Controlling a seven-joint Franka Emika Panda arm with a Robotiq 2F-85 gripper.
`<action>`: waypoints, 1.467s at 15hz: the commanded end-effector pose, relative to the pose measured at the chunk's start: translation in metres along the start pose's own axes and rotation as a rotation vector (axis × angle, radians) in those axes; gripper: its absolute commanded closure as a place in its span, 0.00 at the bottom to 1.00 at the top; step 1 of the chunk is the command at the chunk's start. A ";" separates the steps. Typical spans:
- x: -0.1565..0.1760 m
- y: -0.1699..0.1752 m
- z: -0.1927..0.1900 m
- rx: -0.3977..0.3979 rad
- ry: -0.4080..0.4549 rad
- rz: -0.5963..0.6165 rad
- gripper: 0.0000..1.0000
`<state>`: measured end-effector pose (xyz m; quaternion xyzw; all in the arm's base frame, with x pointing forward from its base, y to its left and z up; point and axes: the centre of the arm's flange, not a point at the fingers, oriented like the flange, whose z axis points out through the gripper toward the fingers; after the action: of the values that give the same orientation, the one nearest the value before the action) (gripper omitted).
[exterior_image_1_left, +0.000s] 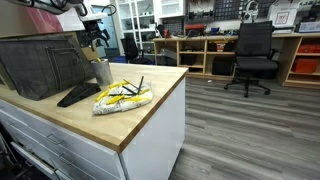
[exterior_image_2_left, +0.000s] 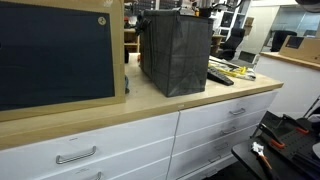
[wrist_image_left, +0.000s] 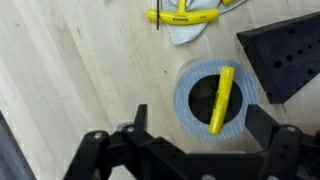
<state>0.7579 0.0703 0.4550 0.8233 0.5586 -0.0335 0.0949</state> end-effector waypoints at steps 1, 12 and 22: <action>0.028 -0.001 0.003 -0.014 0.049 -0.046 0.00; 0.065 -0.048 0.004 0.037 -0.012 0.000 0.00; 0.018 -0.105 -0.001 0.076 -0.064 0.165 0.00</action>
<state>0.7345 0.1537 0.4247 0.8482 0.5182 -0.0821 0.0731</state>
